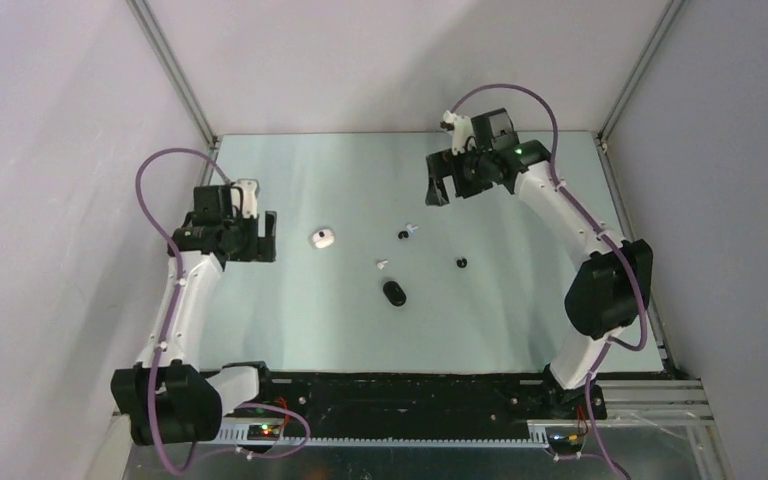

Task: Insert the wireless bluetooth earbuds into the charging case
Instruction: Pick up the charging case from the center of the board.

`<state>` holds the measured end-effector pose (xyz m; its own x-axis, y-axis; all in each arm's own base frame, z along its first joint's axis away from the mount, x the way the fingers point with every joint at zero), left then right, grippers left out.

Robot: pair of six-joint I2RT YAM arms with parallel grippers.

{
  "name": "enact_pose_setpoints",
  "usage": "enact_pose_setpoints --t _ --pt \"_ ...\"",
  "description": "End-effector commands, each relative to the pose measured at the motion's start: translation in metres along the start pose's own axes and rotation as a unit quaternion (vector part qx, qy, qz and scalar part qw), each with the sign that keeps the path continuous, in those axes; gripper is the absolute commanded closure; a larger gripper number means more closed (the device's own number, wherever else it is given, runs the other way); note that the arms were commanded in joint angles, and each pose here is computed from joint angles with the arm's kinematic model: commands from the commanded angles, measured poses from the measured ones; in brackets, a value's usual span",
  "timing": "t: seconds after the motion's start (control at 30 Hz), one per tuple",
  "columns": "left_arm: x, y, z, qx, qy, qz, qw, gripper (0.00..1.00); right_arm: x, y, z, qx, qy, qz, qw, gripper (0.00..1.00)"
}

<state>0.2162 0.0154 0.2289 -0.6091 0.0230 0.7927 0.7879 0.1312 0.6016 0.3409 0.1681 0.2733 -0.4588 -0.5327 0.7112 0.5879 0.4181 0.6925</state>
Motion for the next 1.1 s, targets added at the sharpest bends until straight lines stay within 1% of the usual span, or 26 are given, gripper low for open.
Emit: enact_pose_setpoints --t 0.0,0.03,0.1,0.13,0.17,0.2,0.23,0.27,0.3,0.37,0.43,0.47,0.57,0.63,0.7,0.8,0.87,0.9,0.93,0.97,1.0,1.03,1.07 --pt "0.024 0.015 0.004 -0.032 0.016 -0.002 0.999 0.10 -0.013 0.013 0.029 -0.010 0.048 0.007 0.999 0.05" --pt "0.027 0.014 0.002 -0.024 0.010 0.000 1.000 0.10 -0.012 0.015 0.032 0.004 0.037 0.003 0.999 0.07" --pt "0.034 0.006 -0.002 0.013 0.004 0.006 1.000 0.10 -0.014 0.014 0.050 0.062 0.021 0.008 0.998 0.11" --pt "0.034 0.001 -0.002 0.045 0.001 0.012 0.999 0.10 -0.015 0.009 0.069 0.089 0.031 0.025 0.995 0.12" --pt "0.040 -0.003 -0.005 0.064 -0.016 0.002 0.998 0.10 -0.018 0.004 0.090 0.121 0.051 0.041 0.991 0.14" --pt "0.038 -0.008 -0.007 0.100 -0.030 0.004 0.994 0.10 -0.019 -0.005 0.098 0.133 0.059 0.069 0.987 0.15" --pt "0.041 -0.007 -0.008 0.126 -0.039 -0.023 0.991 0.10 -0.021 -0.012 0.115 0.150 0.070 0.082 0.983 0.16" --pt "0.037 -0.014 -0.010 0.139 -0.052 -0.017 0.989 0.09 -0.021 -0.022 0.120 0.155 0.066 0.095 0.981 0.16" --pt "0.037 -0.014 -0.011 0.160 -0.058 -0.034 0.985 0.08 -0.023 -0.028 0.131 0.166 0.071 0.100 0.978 0.17" --pt "0.032 -0.016 -0.011 0.181 -0.064 -0.034 0.981 0.08 -0.027 -0.042 0.141 0.170 0.065 0.109 0.977 0.19" --pt "0.029 -0.015 -0.012 0.189 -0.066 -0.022 0.980 0.09 -0.032 -0.056 0.146 0.162 0.044 0.124 0.978 0.19" --pt "0.027 -0.012 -0.012 0.191 -0.069 -0.016 0.979 0.09 -0.035 -0.066 0.147 0.151 0.036 0.139 0.978 0.19" --pt "0.027 -0.007 -0.015 0.206 -0.078 -0.007 0.975 0.10 -0.045 -0.083 0.152 0.120 0.022 0.159 0.980 0.20" --pt "0.024 -0.007 -0.018 0.213 -0.094 0.007 0.972 0.12 -0.052 -0.090 0.156 0.124 0.023 0.167 0.978 0.21" --pt "0.021 -0.008 -0.018 0.219 -0.091 0.014 0.971 0.13 -0.058 -0.091 0.159 0.137 0.019 0.168 0.976 0.21" --pt "0.024 -0.009 -0.016 0.217 -0.084 0.006 0.973 0.13 -0.068 -0.093 0.161 0.141 0.030 0.179 0.973 0.20" --pt "0.026 -0.010 -0.016 0.214 -0.078 0.003 0.974 0.13 -0.072 -0.094 0.160 0.146 0.058 0.186 0.970 0.20" --pt "0.027 -0.010 -0.016 0.213 -0.078 0.002 0.974 0.13 -0.073 -0.094 0.162 0.162 0.094 0.186 0.964 0.19" --pt "0.028 -0.010 -0.016 0.213 -0.078 0.001 0.974 0.13 -0.073 -0.094 0.160 0.173 0.114 0.186 0.960 0.17" --pt "0.029 -0.010 -0.016 0.213 -0.080 0.001 0.974 0.13 -0.072 -0.095 0.160 0.209 0.160 0.185 0.947 0.16" --pt "0.030 -0.010 -0.016 0.213 -0.082 -0.002 0.974 0.13 -0.072 -0.094 0.155 0.224 0.170 0.182 0.942 0.16" --pt "0.031 -0.010 -0.017 0.212 -0.083 -0.004 0.974 0.13 -0.072 -0.093 0.151 0.258 0.177 0.176 0.933 0.16" --pt "0.032 -0.010 -0.017 0.211 -0.084 -0.006 0.974 0.13 -0.073 -0.091 0.143 0.267 0.174 0.172 0.932 0.17"
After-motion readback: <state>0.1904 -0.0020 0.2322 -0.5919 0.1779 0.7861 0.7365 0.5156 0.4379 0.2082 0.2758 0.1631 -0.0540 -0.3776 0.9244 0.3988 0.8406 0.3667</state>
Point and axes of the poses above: each gripper's point midway between its finger pads, its own x axis back along the fingers, its own z axis along the line the jaws close on, y = z × x, the point moved 10 cm from there along x, back along the fingers, and after that the axes turned 10 degrees about x, right-handed, at the moved point
